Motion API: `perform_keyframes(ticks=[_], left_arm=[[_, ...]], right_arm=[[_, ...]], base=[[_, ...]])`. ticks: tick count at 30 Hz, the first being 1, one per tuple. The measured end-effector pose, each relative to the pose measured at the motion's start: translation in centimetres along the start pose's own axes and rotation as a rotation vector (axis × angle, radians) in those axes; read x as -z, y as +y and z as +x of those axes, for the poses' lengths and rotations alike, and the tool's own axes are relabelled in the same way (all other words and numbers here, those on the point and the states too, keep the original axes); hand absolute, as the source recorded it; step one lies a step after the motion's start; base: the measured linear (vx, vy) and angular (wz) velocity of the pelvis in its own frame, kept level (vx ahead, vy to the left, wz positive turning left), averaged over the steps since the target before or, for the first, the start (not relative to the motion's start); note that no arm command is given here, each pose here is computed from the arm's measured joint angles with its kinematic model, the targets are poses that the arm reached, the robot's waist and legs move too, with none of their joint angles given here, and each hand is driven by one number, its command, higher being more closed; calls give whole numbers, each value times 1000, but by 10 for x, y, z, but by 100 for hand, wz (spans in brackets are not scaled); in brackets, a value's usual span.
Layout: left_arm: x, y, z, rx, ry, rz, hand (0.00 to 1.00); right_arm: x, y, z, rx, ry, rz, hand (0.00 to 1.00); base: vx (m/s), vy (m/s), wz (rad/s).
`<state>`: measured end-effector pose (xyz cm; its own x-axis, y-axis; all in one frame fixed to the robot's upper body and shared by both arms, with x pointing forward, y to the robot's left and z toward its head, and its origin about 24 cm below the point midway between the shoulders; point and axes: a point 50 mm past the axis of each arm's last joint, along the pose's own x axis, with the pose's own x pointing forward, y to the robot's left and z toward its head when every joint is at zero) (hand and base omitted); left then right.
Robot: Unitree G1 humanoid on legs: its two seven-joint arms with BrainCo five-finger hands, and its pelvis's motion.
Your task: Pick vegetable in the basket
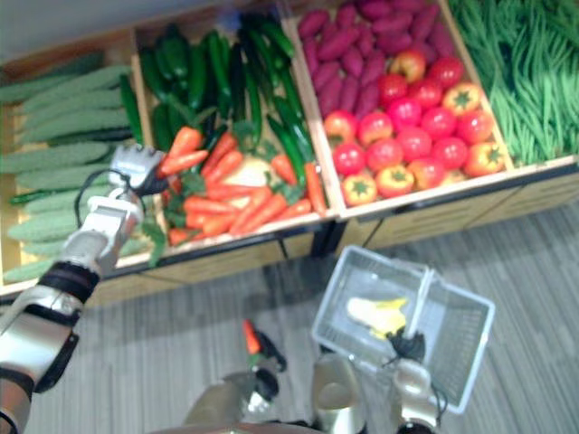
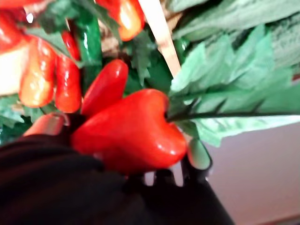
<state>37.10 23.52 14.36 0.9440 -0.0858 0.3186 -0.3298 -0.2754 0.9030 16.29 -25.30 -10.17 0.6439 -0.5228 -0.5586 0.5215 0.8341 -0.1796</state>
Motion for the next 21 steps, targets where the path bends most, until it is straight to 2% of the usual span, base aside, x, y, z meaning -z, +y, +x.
perform_keyframes(ticks=[7, 9, 12, 13, 14, 18, 21], left_arm=[[-8, 8, -2, -56, -11, -24, 100], [-18, -1, -16, -55, -9, -81, 100], [-26, -12, -50, -61, 6, -209, 100], [-30, -19, -72, -46, 31, -273, 100], [-31, -20, -76, -44, 38, -290, 100], [-93, -38, -123, 56, 59, -627, 100], [-130, -40, -140, 117, 13, -759, 100]], right_arm=[[14, -5, -6, 15, 42, 8, 100], [8, 0, -5, 3, 19, 19, 100], [-8, 10, -1, -30, -32, -2, 100], [-11, 20, -3, -80, -51, -45, 100], [-11, 23, -4, -91, -53, -51, 100], [-15, 36, -13, -172, -93, -108, 100], [-19, 40, -21, -204, -134, -137, 100]], base=[[-1, 1, -5], [-24, 16, -81], [-33, 38, -155], [18, -48, -156], [77, -146, -153], [131, -210, -116], [61, -188, -117]])
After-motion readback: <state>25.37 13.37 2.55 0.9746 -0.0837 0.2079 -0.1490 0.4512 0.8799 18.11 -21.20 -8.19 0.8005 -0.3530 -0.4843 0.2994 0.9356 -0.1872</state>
